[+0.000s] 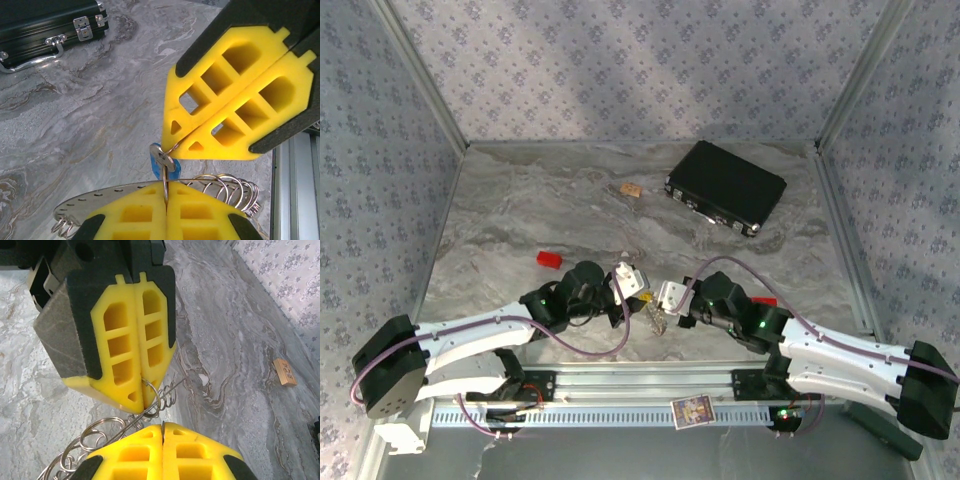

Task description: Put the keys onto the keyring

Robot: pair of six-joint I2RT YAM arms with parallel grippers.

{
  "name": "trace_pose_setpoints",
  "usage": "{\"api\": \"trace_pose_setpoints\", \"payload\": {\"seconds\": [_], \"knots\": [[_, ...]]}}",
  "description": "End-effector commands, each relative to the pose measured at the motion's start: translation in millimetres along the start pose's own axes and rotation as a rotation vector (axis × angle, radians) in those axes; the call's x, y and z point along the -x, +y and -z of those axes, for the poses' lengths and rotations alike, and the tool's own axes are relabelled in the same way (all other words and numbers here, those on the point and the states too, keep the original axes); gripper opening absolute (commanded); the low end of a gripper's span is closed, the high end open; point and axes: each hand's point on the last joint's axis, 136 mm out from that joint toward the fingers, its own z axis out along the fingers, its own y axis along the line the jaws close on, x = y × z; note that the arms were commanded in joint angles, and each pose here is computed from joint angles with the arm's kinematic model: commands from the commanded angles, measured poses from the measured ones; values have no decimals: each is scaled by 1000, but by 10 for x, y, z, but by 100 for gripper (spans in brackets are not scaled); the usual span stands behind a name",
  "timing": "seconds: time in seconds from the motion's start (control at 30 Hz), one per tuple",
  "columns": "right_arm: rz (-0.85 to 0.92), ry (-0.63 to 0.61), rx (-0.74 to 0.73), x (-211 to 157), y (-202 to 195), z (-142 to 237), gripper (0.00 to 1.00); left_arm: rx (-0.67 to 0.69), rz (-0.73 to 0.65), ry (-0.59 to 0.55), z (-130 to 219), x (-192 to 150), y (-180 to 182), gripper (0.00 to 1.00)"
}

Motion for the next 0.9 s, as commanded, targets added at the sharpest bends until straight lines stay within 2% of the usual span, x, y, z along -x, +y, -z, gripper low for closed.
{"api": "trace_pose_setpoints", "payload": {"seconds": [0.0, 0.43, 0.87], "knots": [[-17, -56, -28, 92, -62, 38, 0, -22, 5, -51, 18, 125, -36, 0], [-17, -75, 22, 142, 1, 13, 0, -29, 8, -48, 1, 129, -38, 0], [-4, -80, 1, 163, -32, 26, 0, -29, 5, -45, -10, 131, -36, 0]]}}
